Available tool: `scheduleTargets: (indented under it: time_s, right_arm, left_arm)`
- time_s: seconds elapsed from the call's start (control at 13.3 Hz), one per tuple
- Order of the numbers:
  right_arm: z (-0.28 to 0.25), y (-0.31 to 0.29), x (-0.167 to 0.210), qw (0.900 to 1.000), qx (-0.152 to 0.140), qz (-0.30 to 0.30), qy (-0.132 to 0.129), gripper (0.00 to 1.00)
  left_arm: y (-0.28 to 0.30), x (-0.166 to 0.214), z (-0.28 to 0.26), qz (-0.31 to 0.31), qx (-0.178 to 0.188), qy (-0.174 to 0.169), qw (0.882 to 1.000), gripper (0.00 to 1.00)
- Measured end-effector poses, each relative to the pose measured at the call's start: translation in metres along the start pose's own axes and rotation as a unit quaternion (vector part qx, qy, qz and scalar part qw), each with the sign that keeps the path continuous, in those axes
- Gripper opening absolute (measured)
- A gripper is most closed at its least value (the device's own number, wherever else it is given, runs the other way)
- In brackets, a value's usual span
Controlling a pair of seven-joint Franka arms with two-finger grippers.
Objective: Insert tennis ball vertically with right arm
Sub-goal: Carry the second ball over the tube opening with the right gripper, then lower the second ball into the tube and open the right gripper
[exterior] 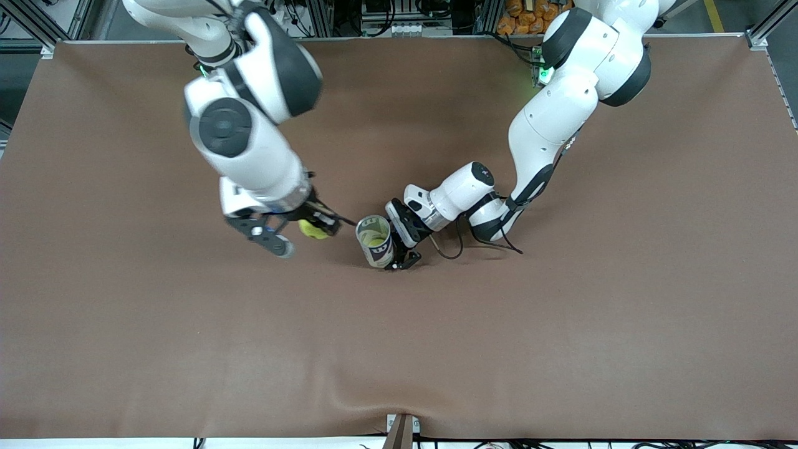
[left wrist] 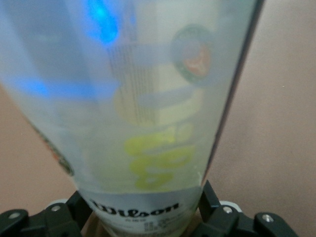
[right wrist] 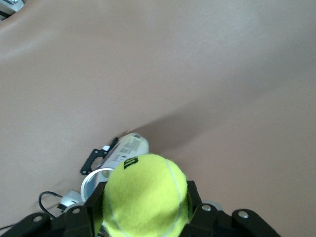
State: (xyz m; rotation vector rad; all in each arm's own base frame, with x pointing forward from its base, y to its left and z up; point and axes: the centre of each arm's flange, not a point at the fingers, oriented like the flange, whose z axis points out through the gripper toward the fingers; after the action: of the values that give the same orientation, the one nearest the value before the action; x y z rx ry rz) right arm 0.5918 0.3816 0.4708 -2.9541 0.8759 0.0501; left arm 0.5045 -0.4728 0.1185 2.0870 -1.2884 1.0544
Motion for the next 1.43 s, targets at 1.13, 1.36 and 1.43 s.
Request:
scheduleTargets:
  time_s: [1.13, 1.36, 1.43]
  right_arm:
    - [0.072, -0.055, -0.072, 0.999, -0.011, 0.009, 0.037, 0.67]
    - [0.072, -0.056, -0.069, 0.999, -0.005, 0.01, 0.041, 0.67]
    - [0.071, -0.056, -0.068, 0.999, -0.004, 0.011, 0.042, 0.67]
  left_arm:
    - [0.0, 0.0, 0.0, 0.0, 0.0, 0.0, 1.0, 0.91]
    - [0.0, -0.001, 0.0, 0.0, 0.0, 0.0, 1.0, 0.91]
    - [0.0, -0.001, 0.0, 0.0, 0.0, 0.0, 1.0, 0.91]
